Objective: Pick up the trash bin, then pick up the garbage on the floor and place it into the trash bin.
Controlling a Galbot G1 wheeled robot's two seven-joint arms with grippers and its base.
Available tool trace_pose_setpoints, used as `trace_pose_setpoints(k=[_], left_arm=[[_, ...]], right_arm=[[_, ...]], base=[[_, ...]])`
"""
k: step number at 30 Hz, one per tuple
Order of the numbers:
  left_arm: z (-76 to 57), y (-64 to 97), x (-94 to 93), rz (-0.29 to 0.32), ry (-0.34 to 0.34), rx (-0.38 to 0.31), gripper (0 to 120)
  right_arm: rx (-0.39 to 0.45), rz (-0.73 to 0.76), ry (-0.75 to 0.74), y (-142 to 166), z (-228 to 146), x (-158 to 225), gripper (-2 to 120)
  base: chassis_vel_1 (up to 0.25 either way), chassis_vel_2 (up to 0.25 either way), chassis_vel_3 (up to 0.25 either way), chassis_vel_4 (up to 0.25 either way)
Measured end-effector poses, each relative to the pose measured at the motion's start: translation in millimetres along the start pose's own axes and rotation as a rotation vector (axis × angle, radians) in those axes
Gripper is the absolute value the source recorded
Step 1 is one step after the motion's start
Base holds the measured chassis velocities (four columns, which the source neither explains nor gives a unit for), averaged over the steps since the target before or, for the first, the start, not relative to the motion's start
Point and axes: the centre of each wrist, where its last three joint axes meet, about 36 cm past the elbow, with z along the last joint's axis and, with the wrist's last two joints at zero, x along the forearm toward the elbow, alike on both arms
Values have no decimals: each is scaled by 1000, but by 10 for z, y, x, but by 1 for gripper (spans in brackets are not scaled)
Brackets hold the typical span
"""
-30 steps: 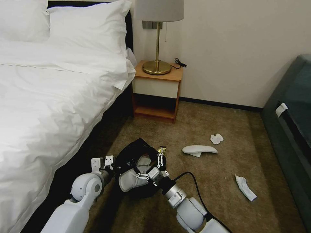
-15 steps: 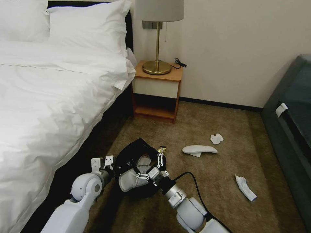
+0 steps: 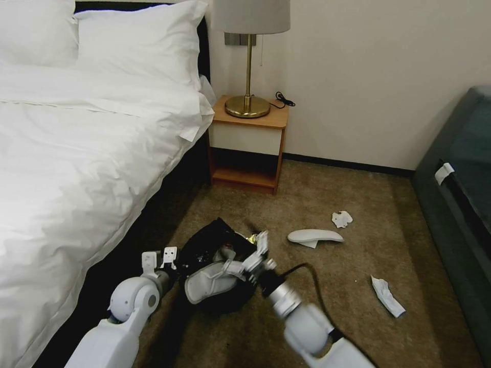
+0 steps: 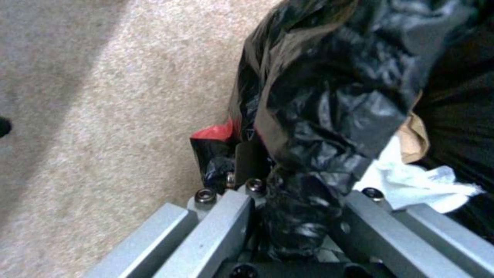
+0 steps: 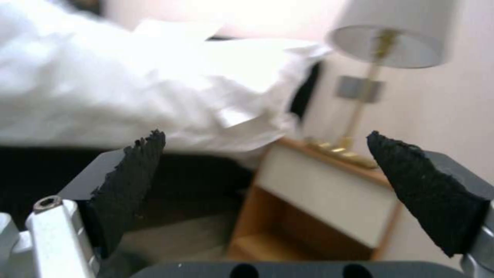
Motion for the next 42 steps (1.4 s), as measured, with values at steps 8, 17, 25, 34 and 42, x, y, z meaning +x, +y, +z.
trace_pose_setpoints(k=[8, 17, 25, 34, 42], left_arm=[[101, 45, 64, -14, -54, -58, 0], [91, 31, 84, -14, -63, -68, 0], [85, 30, 87, -14, -65, -71, 0], [51, 28, 91, -7, -76, -87, 0], [50, 28, 92, -6, -77, -89, 0]], right_arm=[[-46, 172, -21, -534, -299, -157, 100], [-41, 173, -21, -516, -301, -144, 100], [-44, 171, -25, -489, -299, -146, 100], [-43, 181, -27, -514, -308, -157, 100], [-44, 182, -26, -514, -309, -157, 100]], base=[[0, 0, 0, 0], [0, 0, 0, 0], [0, 0, 0, 0], [0, 0, 0, 0], [0, 0, 0, 0]])
